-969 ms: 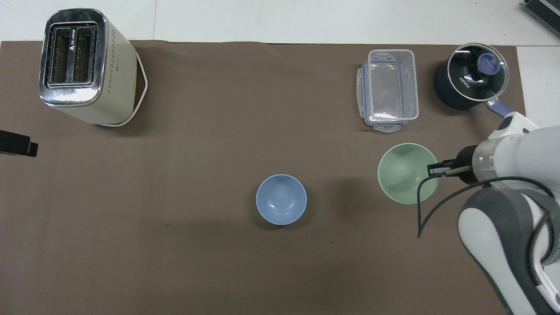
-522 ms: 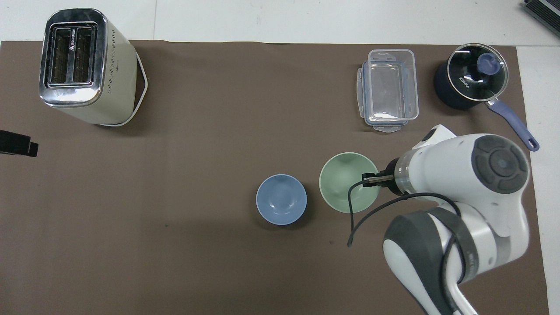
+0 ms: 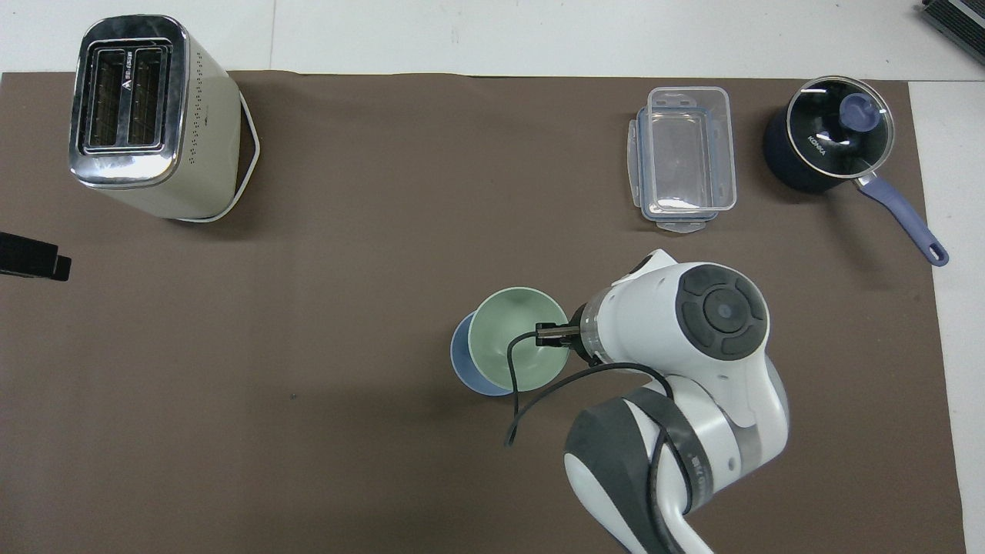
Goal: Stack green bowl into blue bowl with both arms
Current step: 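Lower the green bowl into the blue bowl and open the right gripper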
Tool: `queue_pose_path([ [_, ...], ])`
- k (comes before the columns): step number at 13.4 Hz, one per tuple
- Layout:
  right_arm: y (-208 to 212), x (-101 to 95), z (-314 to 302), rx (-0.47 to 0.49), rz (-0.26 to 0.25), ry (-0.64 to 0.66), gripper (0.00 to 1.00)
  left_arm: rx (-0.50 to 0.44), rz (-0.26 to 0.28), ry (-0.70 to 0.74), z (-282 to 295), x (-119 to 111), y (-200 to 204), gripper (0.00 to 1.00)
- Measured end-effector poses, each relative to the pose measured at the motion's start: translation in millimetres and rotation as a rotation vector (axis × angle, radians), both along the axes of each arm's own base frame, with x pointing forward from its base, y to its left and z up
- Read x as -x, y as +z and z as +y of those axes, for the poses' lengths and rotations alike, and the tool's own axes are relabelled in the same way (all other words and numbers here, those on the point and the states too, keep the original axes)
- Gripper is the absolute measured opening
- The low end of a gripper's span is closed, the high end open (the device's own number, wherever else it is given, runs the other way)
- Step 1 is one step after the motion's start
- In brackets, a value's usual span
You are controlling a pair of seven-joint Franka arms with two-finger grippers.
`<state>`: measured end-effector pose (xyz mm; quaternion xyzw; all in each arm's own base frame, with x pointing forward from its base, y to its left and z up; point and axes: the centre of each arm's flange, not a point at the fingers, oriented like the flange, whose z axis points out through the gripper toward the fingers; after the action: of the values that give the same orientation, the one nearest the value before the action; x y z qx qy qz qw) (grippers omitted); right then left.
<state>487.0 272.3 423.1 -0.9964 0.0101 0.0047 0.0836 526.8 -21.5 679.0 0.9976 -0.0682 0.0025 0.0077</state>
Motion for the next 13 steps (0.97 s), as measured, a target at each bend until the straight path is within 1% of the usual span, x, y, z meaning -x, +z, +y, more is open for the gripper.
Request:
queue_pose_path([
  [3, -24.0, 3.8, 19.6, 0.012, 0.019, 0.007, 0.04, 0.001, 0.005, 0.0, 0.4, 4.4, -1.0, 1.0],
  [7, -40.6, 7.2, 19.8, 0.028, 0.044, 0.01, 0.04, 0.001, 0.003, 0.0, 0.7, 6.3, 0.2, 1.0],
  [13, -62.9, 13.4, 31.5, 0.039, 0.055, 0.03, 0.04, 0.001, 0.003, 0.001, 1.1, 6.3, 0.3, 1.0],
])
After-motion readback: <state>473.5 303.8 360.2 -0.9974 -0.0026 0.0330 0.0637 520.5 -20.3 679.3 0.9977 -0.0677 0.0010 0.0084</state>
